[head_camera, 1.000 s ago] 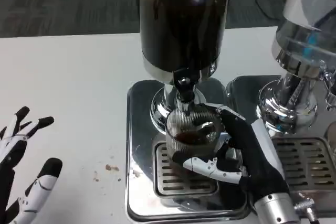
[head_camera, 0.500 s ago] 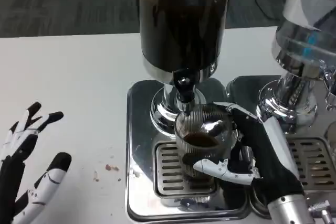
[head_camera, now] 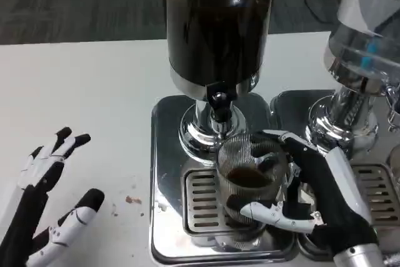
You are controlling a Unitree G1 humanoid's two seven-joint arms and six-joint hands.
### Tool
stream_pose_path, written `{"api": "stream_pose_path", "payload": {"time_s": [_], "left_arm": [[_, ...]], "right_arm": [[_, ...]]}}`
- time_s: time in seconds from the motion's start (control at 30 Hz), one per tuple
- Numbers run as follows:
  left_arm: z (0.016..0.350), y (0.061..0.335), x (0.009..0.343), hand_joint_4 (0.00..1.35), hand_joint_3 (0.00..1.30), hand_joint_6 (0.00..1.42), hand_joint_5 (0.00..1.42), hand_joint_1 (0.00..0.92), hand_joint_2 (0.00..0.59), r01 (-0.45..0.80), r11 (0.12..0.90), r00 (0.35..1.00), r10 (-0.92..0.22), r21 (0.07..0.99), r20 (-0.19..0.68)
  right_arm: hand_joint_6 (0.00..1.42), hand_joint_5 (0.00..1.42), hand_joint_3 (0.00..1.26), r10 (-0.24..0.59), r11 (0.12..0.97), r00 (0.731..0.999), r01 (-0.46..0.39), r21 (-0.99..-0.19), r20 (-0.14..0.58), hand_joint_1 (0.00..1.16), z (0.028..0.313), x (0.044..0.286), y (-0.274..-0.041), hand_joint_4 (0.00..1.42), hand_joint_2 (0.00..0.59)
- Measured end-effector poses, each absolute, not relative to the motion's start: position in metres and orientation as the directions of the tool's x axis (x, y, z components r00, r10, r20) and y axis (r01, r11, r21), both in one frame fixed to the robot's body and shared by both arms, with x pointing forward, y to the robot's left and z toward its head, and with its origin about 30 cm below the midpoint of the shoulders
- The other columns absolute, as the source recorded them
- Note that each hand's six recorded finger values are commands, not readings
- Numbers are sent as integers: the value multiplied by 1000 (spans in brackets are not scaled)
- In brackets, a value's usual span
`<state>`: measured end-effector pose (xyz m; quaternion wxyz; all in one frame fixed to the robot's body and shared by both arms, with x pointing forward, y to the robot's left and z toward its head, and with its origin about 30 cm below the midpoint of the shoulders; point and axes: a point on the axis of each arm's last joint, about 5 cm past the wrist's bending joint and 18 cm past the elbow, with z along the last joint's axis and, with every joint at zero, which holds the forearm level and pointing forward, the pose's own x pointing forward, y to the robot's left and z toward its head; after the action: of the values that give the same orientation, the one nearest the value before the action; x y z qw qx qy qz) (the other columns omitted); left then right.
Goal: Grasp the cup under the faucet to collect the drink, then remove the cup.
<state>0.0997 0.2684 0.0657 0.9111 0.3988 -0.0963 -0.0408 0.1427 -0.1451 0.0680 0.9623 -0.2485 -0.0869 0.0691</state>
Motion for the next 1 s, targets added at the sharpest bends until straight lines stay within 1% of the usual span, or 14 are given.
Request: {"api": "stream_pose_path", "payload": {"time_s": [0.2,0.23,0.3,0.4,0.5,0.67,0.73,0.9,1.0], "left_arm": [[69,272,104,0,92,0,0,0,178,51,635,972,-209,771,108],[71,274,105,0,89,0,0,0,178,69,606,968,-231,792,93],[73,277,107,0,78,0,0,0,190,86,581,964,-254,810,80],[77,281,110,0,75,0,0,0,204,90,562,954,-287,823,92],[81,283,113,0,57,0,0,0,216,103,521,936,-338,847,94],[84,291,116,0,18,0,0,0,236,148,457,919,-392,877,49],[85,292,116,0,16,0,0,0,239,159,437,911,-410,885,39],[90,294,116,0,2,0,0,0,242,178,403,889,-457,897,29],[91,296,114,0,0,0,0,0,244,196,390,877,-480,900,16]], "right_arm": [[1212,871,490,162,873,979,-84,-481,123,934,71,133,-152,593,146],[1212,871,493,162,877,979,-86,-472,123,934,73,130,-155,593,146],[1213,871,504,159,882,979,-83,-464,128,934,75,128,-156,593,145],[1214,872,513,154,888,978,-74,-454,143,934,78,126,-155,600,145],[1224,872,517,171,889,973,-84,-451,157,927,83,124,-153,602,147],[1228,872,517,184,888,974,-108,-446,130,920,83,116,-153,602,150],[1229,872,518,189,890,973,-113,-441,131,919,84,113,-153,602,150],[1230,872,518,206,896,965,-119,-428,164,917,92,113,-152,602,151],[1231,872,518,248,887,956,-157,-435,160,898,96,114,-152,602,157]]}}
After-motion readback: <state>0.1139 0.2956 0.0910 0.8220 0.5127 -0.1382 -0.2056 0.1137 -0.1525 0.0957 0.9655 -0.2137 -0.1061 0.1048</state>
